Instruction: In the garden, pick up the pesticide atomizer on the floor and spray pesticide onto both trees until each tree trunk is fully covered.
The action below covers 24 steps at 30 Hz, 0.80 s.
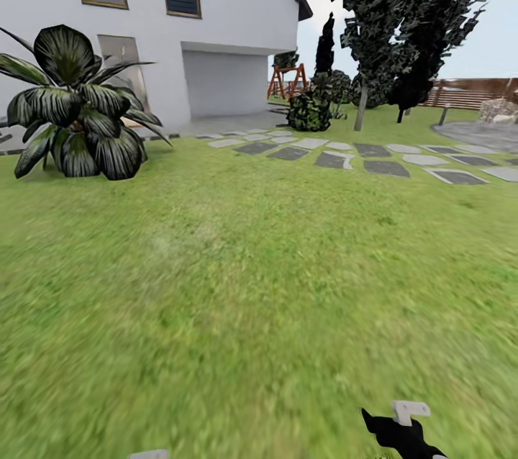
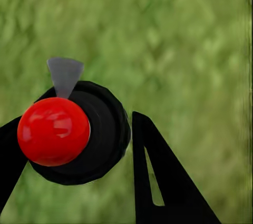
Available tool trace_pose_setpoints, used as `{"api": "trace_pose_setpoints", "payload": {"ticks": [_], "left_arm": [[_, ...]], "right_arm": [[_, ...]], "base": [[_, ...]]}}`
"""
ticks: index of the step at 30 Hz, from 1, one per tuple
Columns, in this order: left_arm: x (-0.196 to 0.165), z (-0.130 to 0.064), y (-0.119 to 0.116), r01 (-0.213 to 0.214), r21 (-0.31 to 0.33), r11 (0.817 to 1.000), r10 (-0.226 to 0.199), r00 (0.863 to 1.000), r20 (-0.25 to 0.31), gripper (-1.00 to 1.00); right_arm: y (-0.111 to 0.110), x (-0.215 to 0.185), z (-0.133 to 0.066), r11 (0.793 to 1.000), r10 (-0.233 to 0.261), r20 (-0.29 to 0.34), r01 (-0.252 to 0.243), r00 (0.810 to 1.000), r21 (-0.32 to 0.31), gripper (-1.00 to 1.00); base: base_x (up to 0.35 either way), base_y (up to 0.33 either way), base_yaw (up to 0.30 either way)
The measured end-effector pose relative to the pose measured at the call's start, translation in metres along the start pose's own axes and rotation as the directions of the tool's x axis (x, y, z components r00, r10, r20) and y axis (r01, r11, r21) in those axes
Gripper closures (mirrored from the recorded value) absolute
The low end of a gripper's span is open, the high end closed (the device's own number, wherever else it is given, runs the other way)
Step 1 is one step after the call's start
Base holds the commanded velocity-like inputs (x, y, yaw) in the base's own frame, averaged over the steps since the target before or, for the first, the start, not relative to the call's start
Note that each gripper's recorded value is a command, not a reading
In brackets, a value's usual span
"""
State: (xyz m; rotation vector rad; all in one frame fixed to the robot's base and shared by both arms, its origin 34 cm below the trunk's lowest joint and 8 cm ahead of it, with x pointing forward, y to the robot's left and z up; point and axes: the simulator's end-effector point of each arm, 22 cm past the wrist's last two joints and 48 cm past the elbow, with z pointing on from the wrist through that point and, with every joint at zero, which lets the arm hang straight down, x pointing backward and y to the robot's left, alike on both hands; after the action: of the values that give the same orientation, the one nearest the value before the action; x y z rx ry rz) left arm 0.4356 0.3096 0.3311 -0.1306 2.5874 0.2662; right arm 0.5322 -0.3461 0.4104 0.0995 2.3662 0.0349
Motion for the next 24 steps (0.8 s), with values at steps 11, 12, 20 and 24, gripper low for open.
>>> {"api": "trace_pose_setpoints", "payload": {"ticks": [11,12,20,24], "left_arm": [[-0.015,-0.017,0.003,0.000,0.000,1.000,0.000,1.000,0.000,1.00],[-0.017,-0.019,0.003,0.000,0.000,1.000,0.000,1.000,0.000,1.00],[-0.027,-0.031,0.006,0.001,0.000,1.000,-0.001,1.000,0.000,1.00],[-0.032,-0.037,0.007,0.001,0.000,1.000,-0.001,1.000,-0.001,1.00]], "right_arm": [[0.003,-0.019,-0.013,1.000,0.001,0.000,-0.001,1.000,-0.001,-1.00],[0.003,-0.020,-0.015,1.000,0.001,0.000,-0.001,1.000,-0.001,-1.00],[0.004,-0.033,-0.024,1.000,0.001,-0.002,-0.001,1.000,-0.002,-1.00],[0.004,-0.039,-0.029,1.000,0.001,-0.002,-0.001,1.000,-0.001,-1.00]], "base": [[0.000,0.000,-0.299],[0.000,0.000,-0.300],[0.000,0.000,-0.300],[0.000,0.000,-0.300]]}}
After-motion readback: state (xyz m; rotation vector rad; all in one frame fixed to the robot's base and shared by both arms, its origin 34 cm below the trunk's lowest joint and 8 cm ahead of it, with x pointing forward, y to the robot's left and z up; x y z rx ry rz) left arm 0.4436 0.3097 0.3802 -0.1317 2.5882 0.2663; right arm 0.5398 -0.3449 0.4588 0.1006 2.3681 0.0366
